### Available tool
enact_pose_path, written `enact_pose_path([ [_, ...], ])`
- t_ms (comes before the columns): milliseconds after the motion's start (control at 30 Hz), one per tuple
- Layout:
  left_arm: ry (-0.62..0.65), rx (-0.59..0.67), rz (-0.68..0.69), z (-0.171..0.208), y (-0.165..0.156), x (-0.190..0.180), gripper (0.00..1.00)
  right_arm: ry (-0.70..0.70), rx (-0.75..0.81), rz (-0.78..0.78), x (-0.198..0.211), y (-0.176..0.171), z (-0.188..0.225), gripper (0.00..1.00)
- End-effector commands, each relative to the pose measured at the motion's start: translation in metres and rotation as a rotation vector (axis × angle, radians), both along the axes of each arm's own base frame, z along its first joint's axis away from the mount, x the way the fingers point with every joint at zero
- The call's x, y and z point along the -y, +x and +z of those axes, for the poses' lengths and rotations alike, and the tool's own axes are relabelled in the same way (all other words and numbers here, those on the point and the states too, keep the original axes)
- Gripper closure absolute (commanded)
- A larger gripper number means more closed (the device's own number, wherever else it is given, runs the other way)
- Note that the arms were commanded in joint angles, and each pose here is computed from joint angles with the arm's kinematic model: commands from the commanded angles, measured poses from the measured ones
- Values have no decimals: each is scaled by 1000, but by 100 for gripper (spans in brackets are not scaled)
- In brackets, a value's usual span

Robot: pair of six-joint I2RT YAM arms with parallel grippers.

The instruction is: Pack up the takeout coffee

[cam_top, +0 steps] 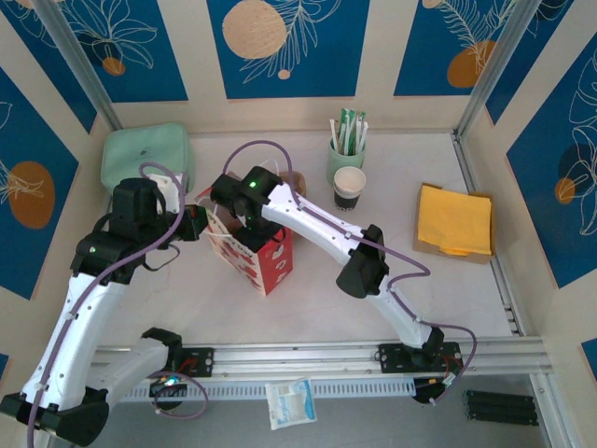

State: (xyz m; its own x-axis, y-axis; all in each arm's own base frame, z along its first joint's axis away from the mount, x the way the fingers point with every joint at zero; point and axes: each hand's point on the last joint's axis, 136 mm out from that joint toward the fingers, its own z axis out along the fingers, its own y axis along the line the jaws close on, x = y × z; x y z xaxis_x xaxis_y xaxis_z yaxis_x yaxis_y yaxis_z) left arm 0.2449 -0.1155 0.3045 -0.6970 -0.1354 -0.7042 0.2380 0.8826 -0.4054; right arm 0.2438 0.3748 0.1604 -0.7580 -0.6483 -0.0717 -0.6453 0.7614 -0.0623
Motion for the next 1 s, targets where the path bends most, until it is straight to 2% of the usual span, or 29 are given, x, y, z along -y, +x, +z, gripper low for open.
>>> enact_pose_path([
  [0, -19, 19, -8, 6, 0, 1, 100, -5, 3, -8, 4, -5, 6, 47],
  [967, -19, 16, -4, 5, 1, 1, 100, 40, 24, -4, -6, -4, 7, 47],
])
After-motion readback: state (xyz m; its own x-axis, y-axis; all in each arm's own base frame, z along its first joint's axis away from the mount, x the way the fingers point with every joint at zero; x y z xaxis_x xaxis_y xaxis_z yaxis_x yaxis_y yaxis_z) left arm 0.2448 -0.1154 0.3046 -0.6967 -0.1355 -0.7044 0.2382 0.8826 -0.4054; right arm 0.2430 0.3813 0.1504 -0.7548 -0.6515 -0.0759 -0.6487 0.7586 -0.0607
